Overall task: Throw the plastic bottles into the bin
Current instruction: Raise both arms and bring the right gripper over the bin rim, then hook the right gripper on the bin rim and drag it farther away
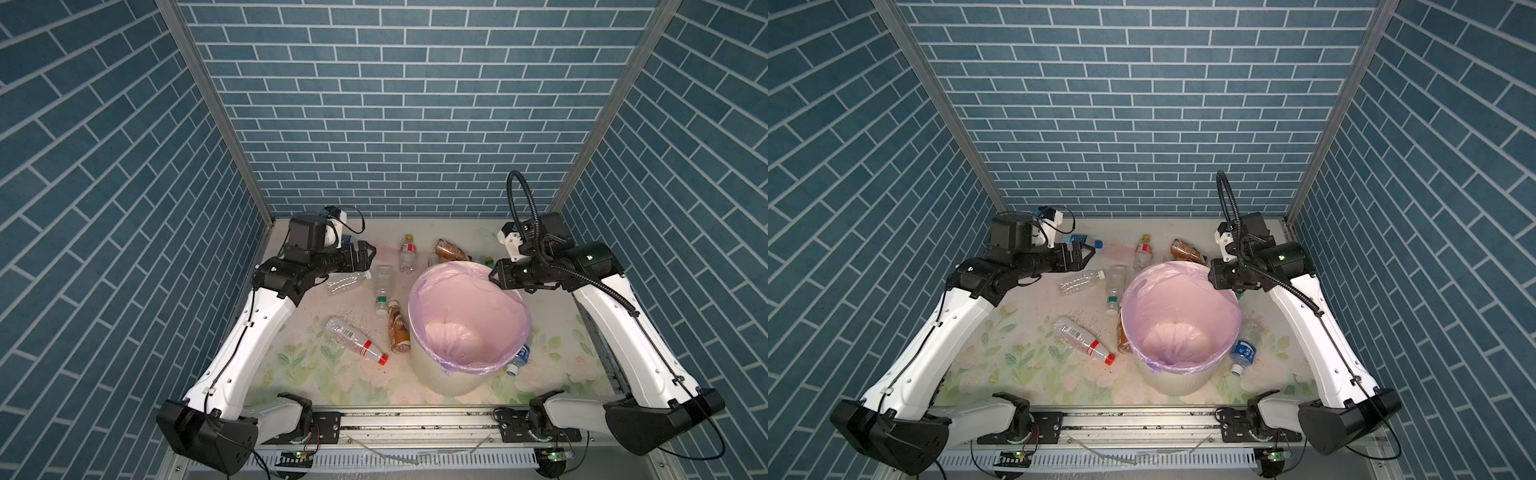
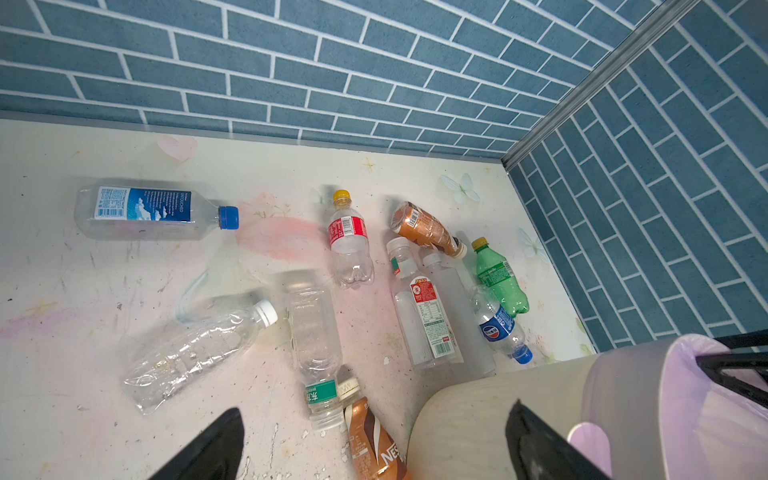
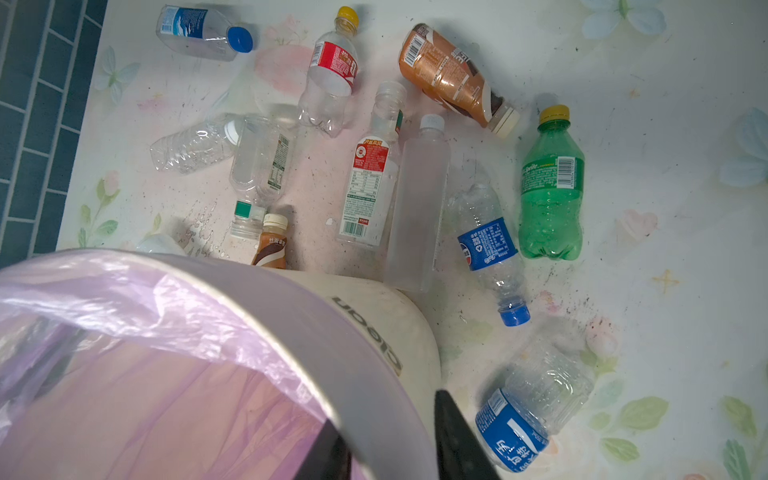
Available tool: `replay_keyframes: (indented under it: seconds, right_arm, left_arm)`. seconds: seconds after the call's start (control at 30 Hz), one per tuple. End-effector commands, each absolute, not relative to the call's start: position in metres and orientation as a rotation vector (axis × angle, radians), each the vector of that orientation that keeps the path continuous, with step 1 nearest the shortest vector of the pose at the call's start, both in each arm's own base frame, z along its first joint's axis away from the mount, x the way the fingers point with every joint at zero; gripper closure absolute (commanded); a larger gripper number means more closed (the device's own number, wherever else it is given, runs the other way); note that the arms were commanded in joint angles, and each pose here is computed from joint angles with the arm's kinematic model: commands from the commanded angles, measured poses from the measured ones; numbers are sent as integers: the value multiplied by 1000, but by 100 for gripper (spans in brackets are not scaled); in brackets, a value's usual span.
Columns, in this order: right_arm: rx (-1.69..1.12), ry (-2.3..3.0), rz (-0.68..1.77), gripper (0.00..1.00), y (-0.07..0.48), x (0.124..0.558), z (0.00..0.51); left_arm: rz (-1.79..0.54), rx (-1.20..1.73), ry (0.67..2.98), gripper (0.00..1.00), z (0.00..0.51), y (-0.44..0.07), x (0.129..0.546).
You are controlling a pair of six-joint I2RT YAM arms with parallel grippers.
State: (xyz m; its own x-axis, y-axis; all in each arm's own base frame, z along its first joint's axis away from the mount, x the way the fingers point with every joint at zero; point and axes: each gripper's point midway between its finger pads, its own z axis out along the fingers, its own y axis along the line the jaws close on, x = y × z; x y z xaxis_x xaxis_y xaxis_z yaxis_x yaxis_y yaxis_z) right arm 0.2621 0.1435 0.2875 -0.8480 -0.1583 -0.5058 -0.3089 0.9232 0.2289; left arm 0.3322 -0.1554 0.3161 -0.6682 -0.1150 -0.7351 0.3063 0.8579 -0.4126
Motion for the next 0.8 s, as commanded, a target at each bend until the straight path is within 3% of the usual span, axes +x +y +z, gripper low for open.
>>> replay_keyframes:
  seconds: [0.0,0.43,0.77]
  right_arm:
    - [-382,2624,408,71,144,255,275]
    - [-406,2640,421,91,145,247,264]
    - [-429,2592,442,96,146,244,275]
  left_arm:
    - [-658,154,2197,1,317,-156,327]
    - [-662,136,2202,1,313,-154,322]
    - [-663,133,2205,1,312,-154,321]
